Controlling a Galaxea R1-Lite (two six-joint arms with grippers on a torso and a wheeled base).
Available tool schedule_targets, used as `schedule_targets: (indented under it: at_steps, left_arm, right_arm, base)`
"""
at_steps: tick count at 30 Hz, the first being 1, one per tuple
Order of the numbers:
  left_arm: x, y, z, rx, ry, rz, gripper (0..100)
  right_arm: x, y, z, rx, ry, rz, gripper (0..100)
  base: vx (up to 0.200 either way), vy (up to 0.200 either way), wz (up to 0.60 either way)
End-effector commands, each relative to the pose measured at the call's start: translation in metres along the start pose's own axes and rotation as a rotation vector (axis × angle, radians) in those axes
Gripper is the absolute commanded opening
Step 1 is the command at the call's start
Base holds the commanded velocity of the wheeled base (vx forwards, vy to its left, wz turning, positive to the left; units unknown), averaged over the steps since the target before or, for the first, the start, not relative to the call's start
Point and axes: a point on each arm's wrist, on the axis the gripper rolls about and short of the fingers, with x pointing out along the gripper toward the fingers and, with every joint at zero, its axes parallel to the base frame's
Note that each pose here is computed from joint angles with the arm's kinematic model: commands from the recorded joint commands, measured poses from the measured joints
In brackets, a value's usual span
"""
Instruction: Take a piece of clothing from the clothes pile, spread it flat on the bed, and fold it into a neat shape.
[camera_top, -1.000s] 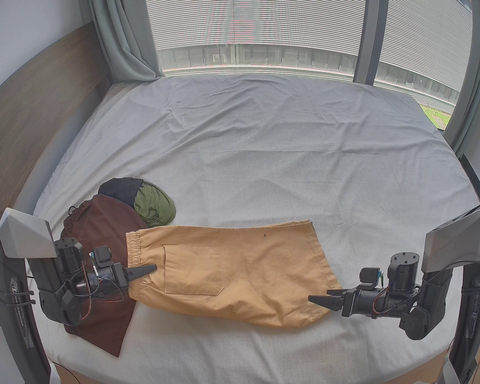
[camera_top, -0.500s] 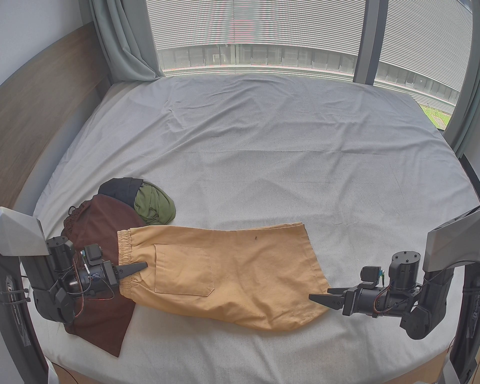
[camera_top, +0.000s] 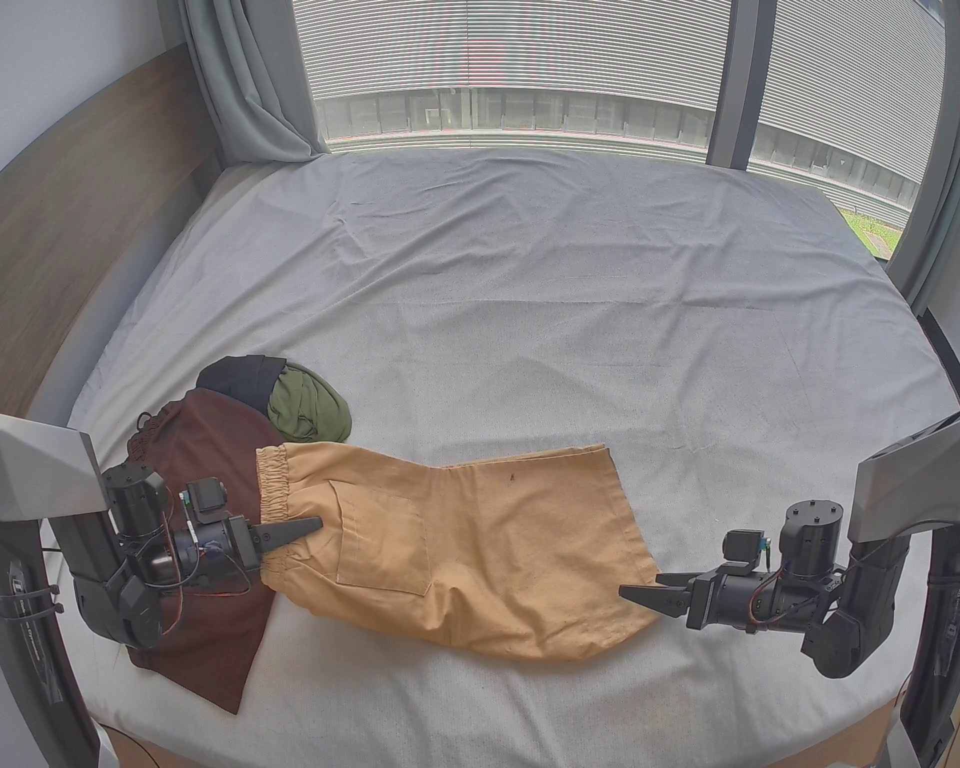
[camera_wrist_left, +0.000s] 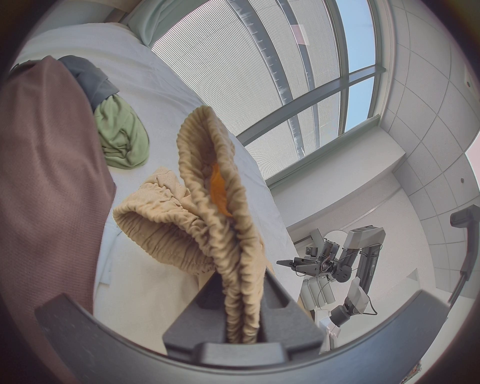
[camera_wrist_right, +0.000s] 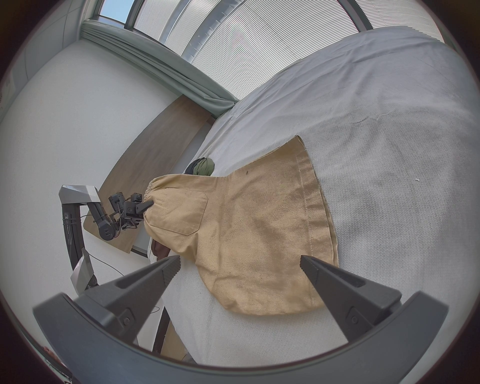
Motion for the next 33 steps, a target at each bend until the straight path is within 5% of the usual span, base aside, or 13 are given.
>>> schedule_targets:
  at_steps: [1, 33]
  left_arm:
    - [0.011, -0.013, 0.001, 0.029, 0.005, -0.017, 0]
    - [0.078, -0.053, -0.001, 0.050, 0.010, -0.106, 0]
  right_arm:
    - [0.000, 0.001, 0.001, -0.004, -0.004, 0.004, 100]
    - [-0.010, 0.013, 0.017, -0.041, -0.069, 0.026, 100]
  base:
    - [0.000, 0.000, 0.00]
    - [0.000, 0.000, 0.00]
